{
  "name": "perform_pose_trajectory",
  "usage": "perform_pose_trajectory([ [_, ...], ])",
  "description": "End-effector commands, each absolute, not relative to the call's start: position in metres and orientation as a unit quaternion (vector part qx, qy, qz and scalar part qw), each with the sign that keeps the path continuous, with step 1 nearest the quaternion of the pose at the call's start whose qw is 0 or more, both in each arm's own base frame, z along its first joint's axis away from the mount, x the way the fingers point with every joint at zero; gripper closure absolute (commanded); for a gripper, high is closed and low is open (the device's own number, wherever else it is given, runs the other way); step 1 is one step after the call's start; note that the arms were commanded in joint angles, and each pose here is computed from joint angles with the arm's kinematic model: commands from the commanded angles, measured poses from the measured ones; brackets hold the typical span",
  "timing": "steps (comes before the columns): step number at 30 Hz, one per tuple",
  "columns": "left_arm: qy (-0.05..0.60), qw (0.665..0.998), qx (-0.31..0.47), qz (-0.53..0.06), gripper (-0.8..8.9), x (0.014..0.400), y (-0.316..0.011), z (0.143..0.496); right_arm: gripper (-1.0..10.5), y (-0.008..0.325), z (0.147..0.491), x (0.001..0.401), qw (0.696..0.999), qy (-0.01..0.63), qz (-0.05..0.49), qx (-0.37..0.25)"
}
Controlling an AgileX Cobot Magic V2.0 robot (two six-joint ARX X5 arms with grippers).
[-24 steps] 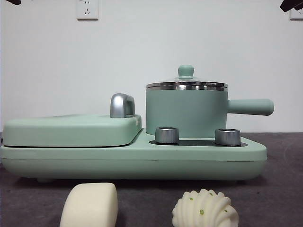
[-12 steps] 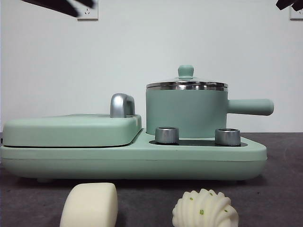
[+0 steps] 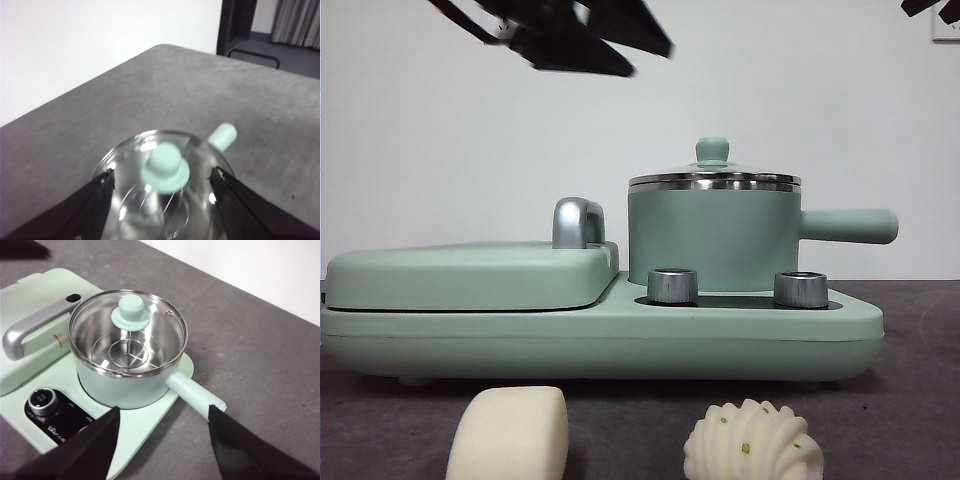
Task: Put the buns in a small steamer
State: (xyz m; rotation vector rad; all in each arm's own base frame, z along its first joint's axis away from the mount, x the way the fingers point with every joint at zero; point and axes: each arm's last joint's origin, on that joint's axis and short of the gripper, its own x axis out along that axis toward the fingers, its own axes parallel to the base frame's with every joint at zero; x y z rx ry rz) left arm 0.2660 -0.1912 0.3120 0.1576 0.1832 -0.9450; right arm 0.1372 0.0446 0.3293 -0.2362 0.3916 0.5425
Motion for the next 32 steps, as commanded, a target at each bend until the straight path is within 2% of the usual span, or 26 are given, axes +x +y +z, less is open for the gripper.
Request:
perform_pose_trajectory([
  [1,0.081,0.879,0.067,-0.466,5.1,0.277,-0.211,0.312,6.6,0.045,0.336,0.137,0.941,0.181,0.265,-0.107],
  [6,0.095,0.869,0.071,-0.481,5.1,0.296,-0.24,0.302,6.6,0.045,0.336,0.137,0.941,0.181,0.263,-0.107],
  [12,0.113,0.864,0.075,-0.486,5.1,0.313,-0.26,0.284,6.6,0.045,0.336,0.137,0.941,0.181,0.263,-0.107],
  [17,0.134,0.863,0.079,-0.481,5.1,0.32,-0.265,0.268,6.6,0.045,0.336,0.137,0.941,0.181,0.264,-0.107],
  [26,0.137,0.873,0.087,-0.461,5.13,0.322,-0.264,0.266,6.6,0.045,0.336,0.137,0.941,0.181,0.263,-0.107],
  [32,0.138,0.872,0.088,-0.461,6.56,0.322,-0.264,0.265,6.6,0.045,0.336,0.137,0.941,0.181,0.264,-0.107],
])
